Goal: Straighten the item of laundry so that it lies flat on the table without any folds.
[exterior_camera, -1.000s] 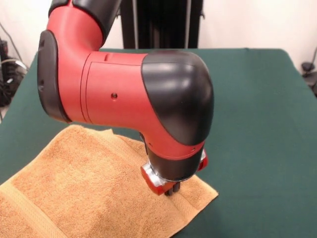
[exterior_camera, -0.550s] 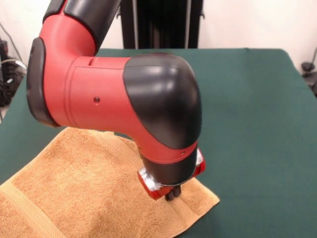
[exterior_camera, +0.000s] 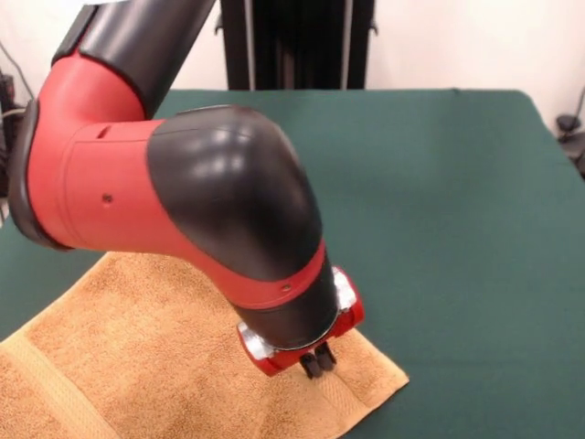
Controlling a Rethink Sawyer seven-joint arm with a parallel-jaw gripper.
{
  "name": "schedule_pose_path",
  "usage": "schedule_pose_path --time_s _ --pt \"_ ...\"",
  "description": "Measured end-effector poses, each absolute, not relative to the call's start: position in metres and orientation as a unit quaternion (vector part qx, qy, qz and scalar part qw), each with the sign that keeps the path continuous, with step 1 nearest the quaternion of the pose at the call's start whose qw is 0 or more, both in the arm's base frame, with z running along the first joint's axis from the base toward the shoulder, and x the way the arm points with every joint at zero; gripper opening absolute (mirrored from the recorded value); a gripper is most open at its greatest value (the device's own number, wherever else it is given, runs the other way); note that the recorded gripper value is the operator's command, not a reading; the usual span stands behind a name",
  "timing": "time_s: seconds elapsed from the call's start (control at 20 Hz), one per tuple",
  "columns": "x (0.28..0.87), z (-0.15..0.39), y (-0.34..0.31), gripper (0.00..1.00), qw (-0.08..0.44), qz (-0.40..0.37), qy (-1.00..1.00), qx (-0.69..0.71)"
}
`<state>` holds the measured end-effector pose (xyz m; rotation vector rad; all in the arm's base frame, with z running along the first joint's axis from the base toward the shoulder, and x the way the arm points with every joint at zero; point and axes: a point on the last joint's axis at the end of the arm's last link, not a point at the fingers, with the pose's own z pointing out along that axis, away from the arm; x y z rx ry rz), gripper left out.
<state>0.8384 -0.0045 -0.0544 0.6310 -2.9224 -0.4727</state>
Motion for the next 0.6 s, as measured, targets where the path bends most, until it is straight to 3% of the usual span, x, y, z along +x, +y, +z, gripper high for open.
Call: schedule_pose_path --time_s 0.6 --pt "0.836 -0.061 -0.025 0.0 0.037 -0.251 -0.953 0.165"
